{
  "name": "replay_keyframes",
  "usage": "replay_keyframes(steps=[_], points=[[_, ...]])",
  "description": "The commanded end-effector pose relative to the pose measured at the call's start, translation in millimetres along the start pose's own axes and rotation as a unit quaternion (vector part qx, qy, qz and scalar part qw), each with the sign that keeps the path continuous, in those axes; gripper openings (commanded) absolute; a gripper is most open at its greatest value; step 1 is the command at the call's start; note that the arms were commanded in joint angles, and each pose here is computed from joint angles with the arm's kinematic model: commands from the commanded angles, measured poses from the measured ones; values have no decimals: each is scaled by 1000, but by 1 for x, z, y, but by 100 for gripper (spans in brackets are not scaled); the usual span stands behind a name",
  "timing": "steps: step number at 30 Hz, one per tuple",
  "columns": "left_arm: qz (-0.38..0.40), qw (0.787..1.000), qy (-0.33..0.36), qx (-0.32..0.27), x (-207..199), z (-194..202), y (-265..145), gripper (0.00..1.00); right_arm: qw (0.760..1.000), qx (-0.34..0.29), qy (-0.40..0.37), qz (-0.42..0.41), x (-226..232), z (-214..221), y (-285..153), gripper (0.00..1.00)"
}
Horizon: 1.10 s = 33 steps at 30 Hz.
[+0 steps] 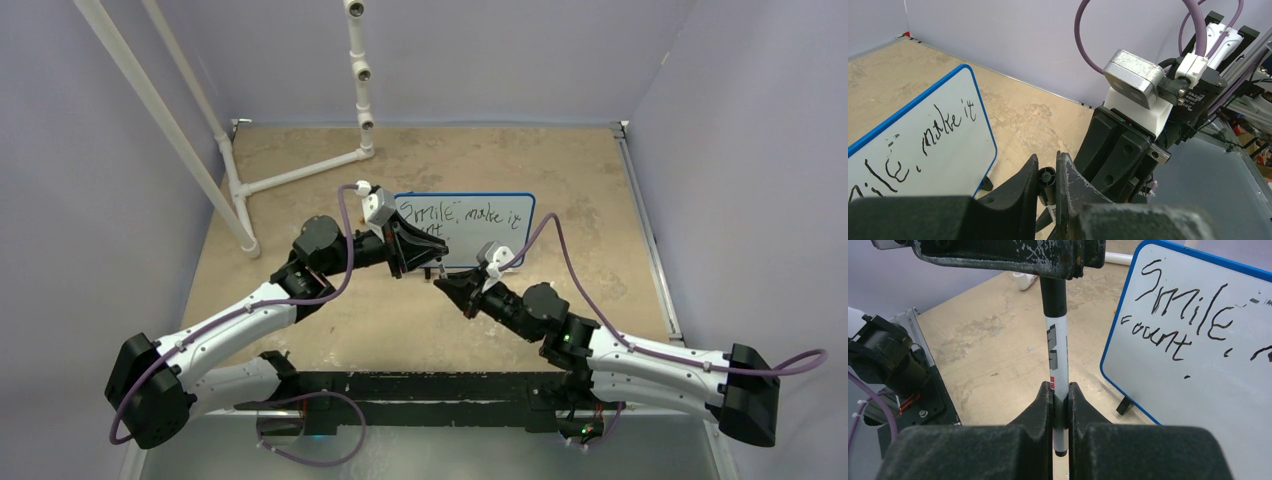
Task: Write a sentence on the whiteboard
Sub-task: Close the whiteboard marker at the center of the board, then place the whiteboard marker at the center of the board.
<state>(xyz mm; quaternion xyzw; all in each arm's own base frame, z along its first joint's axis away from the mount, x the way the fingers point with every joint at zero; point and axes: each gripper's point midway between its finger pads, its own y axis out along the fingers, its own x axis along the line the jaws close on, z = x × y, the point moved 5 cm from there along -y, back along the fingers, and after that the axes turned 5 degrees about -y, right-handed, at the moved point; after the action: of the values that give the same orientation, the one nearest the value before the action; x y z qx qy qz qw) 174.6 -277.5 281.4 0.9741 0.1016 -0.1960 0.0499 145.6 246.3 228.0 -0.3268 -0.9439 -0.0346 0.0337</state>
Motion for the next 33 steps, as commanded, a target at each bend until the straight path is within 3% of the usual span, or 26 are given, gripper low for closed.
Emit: replay_keyframes(steps=[1, 6, 9, 12, 15, 20, 26, 30, 33], points=[[23, 942, -189, 276, -13, 136, -42, 0, 912, -396, 92, 53, -20, -193, -38, 0], [-31, 961, -158, 224, -2, 106, -26, 0, 921, -377, 90, 37, -15, -189, -35, 0], [-102, 976, -106, 162, 14, 64, -12, 0, 945, -316, 86, 26, -11, -171, -28, 0], [-177, 978, -63, 86, 28, 8, -4, 20, 969, -226, 95, 18, -7, -138, -24, 0], [-235, 971, -40, 10, 45, -44, -13, 43, 982, -143, 120, 17, -5, -104, -24, 0], [-288, 956, -14, -57, 62, -94, -40, 60, 990, -7, 143, 20, 1, -51, -21, 0], [-410, 910, -10, -64, 96, -103, -76, 67, 976, 112, 177, 57, 0, 2, -21, 0], [-443, 891, -42, -91, 117, -99, -102, 69, 961, 195, 189, 52, 7, 44, -21, 0], [-466, 880, -44, -77, 131, -86, -112, 72, 946, 252, 189, 75, 6, 70, -19, 3]])
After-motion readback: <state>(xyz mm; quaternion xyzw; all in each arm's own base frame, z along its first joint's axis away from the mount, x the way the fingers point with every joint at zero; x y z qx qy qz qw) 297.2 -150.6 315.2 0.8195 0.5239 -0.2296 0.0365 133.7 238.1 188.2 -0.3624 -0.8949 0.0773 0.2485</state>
